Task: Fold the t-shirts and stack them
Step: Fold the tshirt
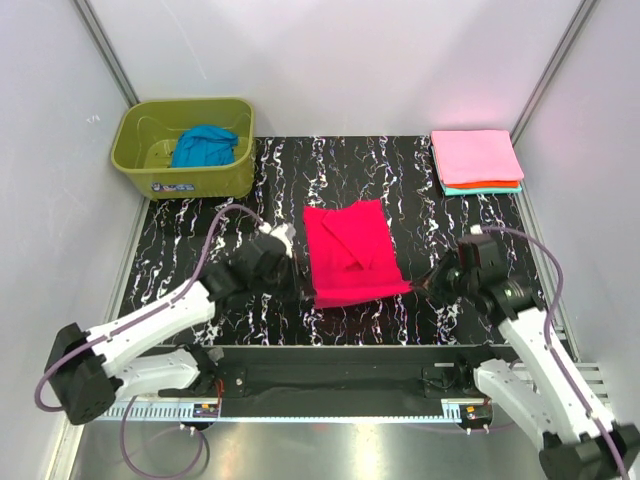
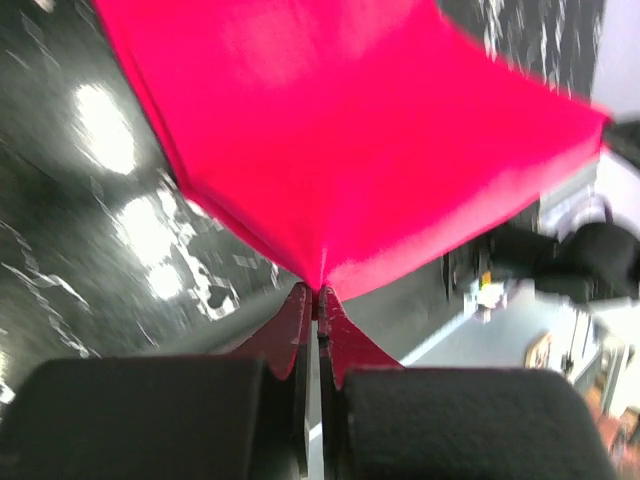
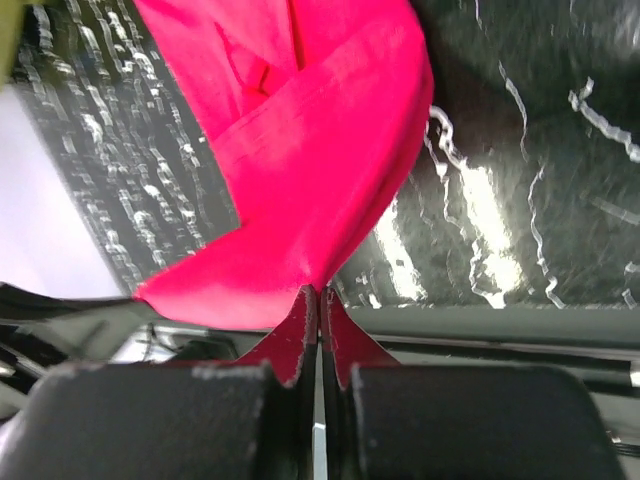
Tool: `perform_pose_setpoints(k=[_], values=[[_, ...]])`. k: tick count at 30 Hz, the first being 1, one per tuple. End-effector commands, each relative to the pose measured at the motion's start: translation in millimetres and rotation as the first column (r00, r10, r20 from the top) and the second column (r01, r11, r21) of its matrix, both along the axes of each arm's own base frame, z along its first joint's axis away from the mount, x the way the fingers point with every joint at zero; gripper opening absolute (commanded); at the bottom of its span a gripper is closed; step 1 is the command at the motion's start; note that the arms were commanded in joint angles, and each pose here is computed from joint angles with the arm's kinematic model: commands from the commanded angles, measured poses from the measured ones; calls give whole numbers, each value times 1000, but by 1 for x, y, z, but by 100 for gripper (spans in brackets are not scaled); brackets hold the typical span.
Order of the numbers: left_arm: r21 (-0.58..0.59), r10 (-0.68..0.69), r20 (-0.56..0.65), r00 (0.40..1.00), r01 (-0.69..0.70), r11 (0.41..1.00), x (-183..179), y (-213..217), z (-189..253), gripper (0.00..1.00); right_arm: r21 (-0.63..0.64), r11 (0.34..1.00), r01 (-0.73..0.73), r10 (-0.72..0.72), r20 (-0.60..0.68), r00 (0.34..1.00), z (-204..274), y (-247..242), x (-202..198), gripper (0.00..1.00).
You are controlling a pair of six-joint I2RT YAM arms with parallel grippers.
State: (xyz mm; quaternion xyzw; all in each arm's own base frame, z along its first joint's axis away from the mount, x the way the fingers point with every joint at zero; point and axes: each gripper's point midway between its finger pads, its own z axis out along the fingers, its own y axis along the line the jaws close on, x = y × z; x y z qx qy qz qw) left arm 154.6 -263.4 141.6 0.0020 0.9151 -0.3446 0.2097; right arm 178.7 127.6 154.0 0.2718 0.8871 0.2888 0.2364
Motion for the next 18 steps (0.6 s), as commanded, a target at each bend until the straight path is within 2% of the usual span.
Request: perform_pose_setpoints(k=[1, 3, 4, 5, 10, 11, 13, 14, 18], values=[[1, 54, 76, 996, -55, 999, 41, 6, 23, 0, -87, 995, -54, 68, 167, 984, 37, 2, 43, 0], [-2, 49, 100, 994, -49, 999, 58, 5, 34, 0, -134, 988, -79, 99, 144, 985, 33, 5, 61, 0], [-4, 73, 104, 992, -73, 997, 70, 10, 36, 0, -157, 983, -93, 122, 186, 975, 48, 7, 73, 0], [10, 64, 99, 993, -65, 998, 78, 10, 33, 0, -176, 978, -112, 140, 158, 978, 42, 10, 84, 0], [-7, 78, 131, 988, -77, 997, 124, 12, 52, 0, -214, 963, -166, 208, 194, 959, 60, 20, 136, 0], [16, 66, 130, 989, -69, 998, 133, 12, 46, 0, -202, 962, -186, 221, 163, 962, 51, 24, 145, 0], [27, 84, 139, 987, -89, 996, 156, 16, 46, 0, -172, 959, -226, 257, 181, 949, 59, 31, 160, 0], [36, 92, 136, 986, -97, 995, 163, 19, 43, 0, -161, 960, -231, 254, 140, 957, 46, 29, 171, 1], [28, 119, 121, 986, -123, 992, 200, 26, 39, 0, -126, 956, -265, 280, 116, 953, 36, 29, 202, 1]])
